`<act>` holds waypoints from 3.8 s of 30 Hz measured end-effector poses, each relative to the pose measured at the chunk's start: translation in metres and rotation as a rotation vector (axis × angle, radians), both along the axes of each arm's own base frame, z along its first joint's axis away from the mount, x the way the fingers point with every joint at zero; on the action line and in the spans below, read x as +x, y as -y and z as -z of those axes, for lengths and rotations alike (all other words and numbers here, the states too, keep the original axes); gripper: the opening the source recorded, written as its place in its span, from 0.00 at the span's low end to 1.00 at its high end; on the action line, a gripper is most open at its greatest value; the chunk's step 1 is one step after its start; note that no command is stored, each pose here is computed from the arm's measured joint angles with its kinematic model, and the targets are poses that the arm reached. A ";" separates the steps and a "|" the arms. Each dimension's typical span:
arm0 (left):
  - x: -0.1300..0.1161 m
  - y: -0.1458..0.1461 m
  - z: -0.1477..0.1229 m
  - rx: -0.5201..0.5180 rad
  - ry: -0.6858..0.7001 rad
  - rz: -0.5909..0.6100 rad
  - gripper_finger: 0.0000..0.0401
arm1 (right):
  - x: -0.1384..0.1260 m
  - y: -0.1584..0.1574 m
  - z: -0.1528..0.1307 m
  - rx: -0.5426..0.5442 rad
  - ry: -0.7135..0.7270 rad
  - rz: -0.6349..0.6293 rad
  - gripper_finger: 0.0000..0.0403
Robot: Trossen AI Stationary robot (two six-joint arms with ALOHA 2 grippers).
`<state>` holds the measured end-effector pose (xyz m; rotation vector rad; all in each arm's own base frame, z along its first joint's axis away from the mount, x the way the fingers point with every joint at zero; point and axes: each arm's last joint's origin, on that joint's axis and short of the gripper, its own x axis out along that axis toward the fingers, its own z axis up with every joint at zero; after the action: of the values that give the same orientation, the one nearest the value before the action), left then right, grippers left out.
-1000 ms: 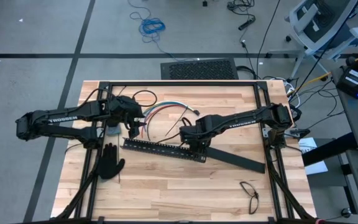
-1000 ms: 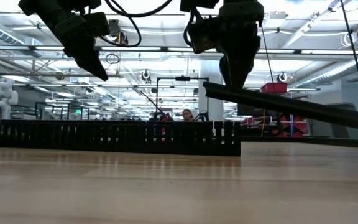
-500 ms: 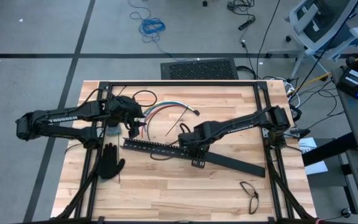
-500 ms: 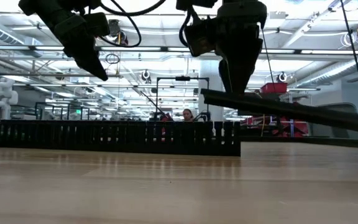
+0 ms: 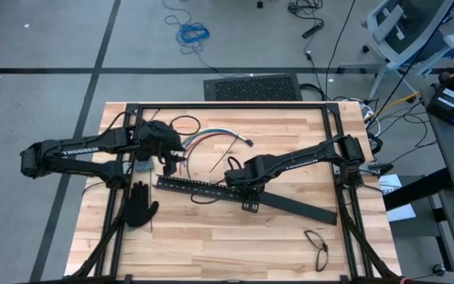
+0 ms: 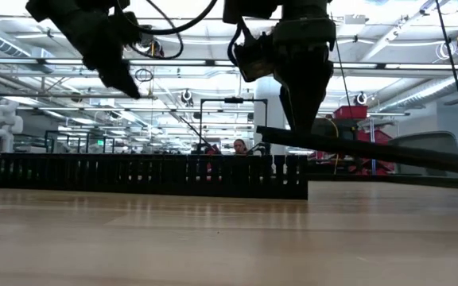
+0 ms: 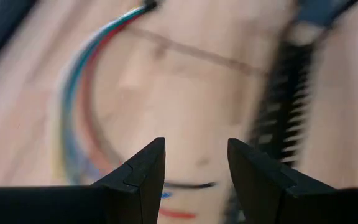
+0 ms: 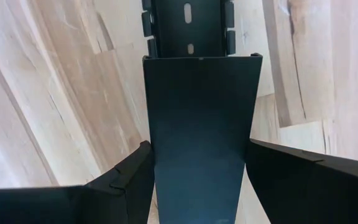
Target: Ziptie cables
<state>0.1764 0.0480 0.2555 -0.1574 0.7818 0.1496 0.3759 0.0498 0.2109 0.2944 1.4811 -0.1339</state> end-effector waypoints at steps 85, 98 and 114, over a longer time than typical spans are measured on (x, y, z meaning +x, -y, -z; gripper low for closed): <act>0.064 0.045 0.073 0.130 0.040 0.396 0.55 | -0.008 0.003 -0.007 0.059 -0.052 -0.023 0.53; 0.074 0.045 0.064 0.176 0.172 0.408 0.55 | -0.007 -0.002 -0.004 0.070 -0.054 -0.031 0.53; 0.101 0.055 0.090 0.087 0.245 0.428 0.55 | -0.007 -0.002 -0.004 0.069 -0.050 -0.033 0.53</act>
<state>0.2777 -0.0069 0.1660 0.0750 0.5482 -0.2379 0.3692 0.0515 0.2147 0.3246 1.5410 -0.0644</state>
